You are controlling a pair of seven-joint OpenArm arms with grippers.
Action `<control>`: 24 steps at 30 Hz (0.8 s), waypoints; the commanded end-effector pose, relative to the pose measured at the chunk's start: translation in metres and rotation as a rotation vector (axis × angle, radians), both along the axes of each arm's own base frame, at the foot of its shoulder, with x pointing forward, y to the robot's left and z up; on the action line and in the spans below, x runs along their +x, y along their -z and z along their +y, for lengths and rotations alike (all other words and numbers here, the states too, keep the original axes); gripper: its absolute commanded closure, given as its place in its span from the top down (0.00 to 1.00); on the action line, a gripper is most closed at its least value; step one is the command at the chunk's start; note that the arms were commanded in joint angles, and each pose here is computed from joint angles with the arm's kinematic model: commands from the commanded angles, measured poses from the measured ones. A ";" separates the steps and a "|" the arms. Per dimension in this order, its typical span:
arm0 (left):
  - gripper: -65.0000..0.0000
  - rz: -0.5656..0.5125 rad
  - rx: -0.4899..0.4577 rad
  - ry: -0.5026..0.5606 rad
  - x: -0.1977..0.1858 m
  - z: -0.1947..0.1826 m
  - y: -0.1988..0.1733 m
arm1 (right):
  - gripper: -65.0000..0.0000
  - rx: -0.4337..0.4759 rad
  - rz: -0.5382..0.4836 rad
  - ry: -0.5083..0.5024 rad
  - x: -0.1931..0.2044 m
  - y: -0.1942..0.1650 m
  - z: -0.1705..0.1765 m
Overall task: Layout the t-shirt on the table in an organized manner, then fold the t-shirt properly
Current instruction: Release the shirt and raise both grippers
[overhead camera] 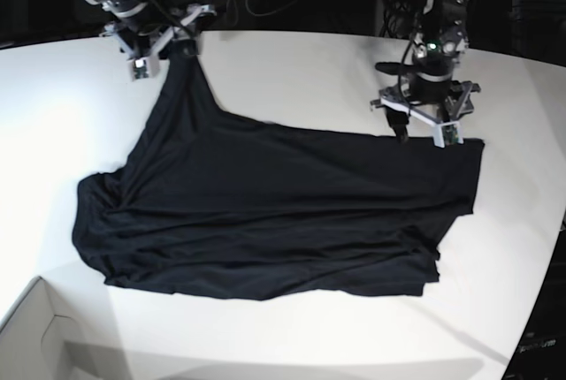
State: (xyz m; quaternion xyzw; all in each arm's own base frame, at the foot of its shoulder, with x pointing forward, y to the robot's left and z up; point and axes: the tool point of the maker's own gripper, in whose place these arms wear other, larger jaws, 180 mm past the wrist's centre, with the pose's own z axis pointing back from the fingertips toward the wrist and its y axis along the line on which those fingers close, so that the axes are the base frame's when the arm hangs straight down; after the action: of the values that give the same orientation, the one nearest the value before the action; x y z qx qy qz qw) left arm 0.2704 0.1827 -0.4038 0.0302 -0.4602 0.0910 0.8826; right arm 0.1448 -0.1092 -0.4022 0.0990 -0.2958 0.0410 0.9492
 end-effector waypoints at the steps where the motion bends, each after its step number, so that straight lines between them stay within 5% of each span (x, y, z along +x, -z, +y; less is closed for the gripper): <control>1: 0.65 -0.044 0.017 -0.002 0.005 0.004 -0.012 | 0.51 0.008 -0.026 -0.017 0.002 -0.006 0.004; 18: 0.65 -0.027 0.021 -0.003 -0.005 0.006 -0.007 | 0.50 0.006 0.019 -0.010 0.001 0.015 0.002; 21: 0.65 -0.015 0.021 -0.003 -0.010 0.006 -0.004 | 0.39 0.006 0.023 -0.010 0.000 0.016 0.002; 24: 0.65 -0.022 0.019 0.000 -0.011 0.005 -0.007 | 0.14 0.006 0.023 -0.010 0.000 0.016 0.002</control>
State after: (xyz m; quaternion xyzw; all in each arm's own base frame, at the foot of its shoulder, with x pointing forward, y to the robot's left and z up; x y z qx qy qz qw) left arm 0.2507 0.1844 -0.4118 0.0334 -0.4452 0.0916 0.8901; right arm 0.1427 -0.1080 -0.4231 0.0998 -0.2754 0.0404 0.9553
